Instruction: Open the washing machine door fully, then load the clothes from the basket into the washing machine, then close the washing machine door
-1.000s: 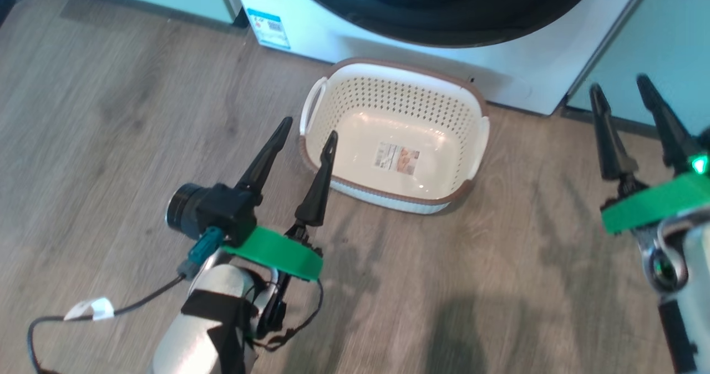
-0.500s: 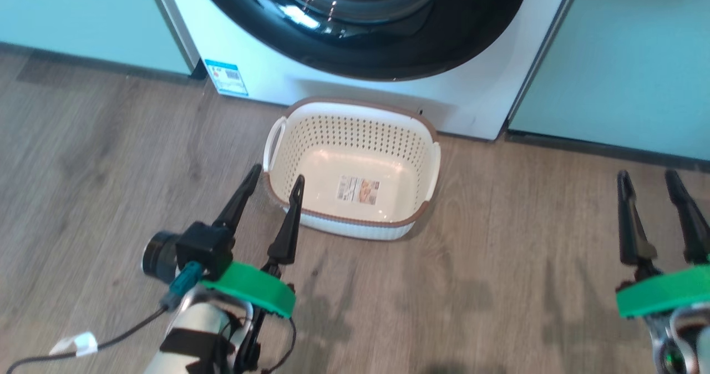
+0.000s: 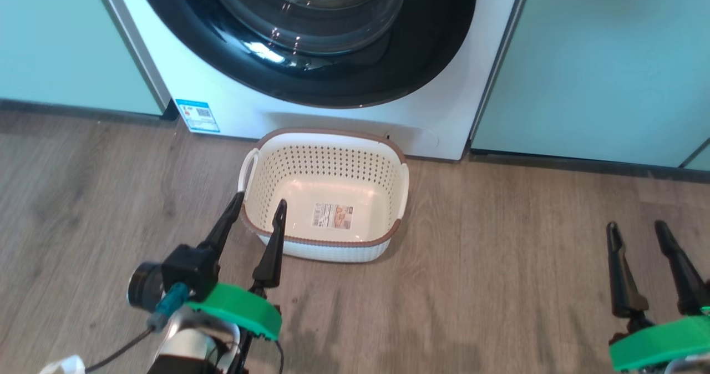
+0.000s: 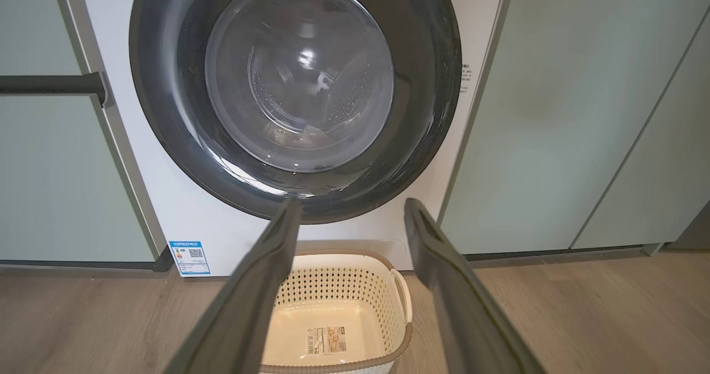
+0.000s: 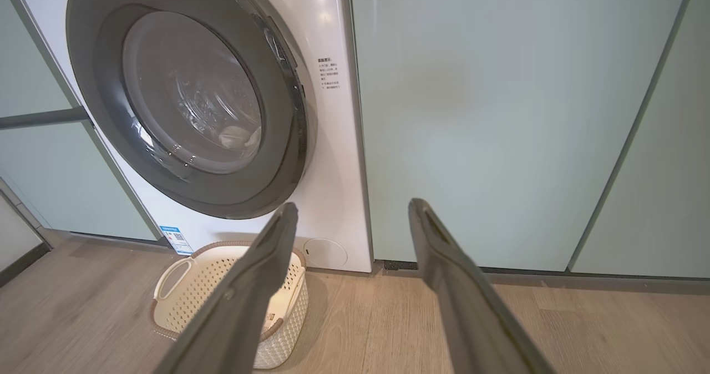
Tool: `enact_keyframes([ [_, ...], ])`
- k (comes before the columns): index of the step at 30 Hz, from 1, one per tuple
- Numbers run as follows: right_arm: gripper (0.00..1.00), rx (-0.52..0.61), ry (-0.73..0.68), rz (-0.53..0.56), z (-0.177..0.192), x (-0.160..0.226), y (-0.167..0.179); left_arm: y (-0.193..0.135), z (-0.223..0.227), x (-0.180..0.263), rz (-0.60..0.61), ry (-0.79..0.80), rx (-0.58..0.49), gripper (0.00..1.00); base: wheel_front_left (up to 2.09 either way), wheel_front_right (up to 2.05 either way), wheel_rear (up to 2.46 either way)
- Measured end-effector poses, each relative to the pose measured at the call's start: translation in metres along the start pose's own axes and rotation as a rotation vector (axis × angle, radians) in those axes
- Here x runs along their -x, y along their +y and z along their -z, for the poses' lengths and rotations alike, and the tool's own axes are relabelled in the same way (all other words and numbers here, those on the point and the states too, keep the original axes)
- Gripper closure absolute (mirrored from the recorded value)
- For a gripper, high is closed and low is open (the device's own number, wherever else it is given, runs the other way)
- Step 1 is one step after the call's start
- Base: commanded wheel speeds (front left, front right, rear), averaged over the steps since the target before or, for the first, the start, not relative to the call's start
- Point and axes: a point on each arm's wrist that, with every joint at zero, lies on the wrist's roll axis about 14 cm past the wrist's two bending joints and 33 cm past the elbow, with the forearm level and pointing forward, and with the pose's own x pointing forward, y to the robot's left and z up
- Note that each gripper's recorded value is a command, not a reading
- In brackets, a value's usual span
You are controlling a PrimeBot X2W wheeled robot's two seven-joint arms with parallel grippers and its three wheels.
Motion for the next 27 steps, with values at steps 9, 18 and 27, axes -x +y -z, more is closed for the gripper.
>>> enact_keyframes([
  [9, 0.0, -0.001, 0.01, 0.03, -0.003, 0.024, -0.006, -0.004, 0.0, 0.009, 0.01, 0.01, 0.011, 0.0, 0.0, 0.0, 0.0],
  [18, 0.0, -0.012, 0.018, 0.037, -0.003, 0.029, -0.007, -0.005, -0.004, 0.008, 0.012, 0.0, 0.002, 0.0, 0.0, 0.0, 0.0],
  [27, 0.0, -0.012, 0.016, 0.038, -0.004, 0.029, -0.007, -0.005, -0.005, 0.007, 0.01, -0.003, -0.001, 0.0, 0.0, 0.0, 0.0],
])
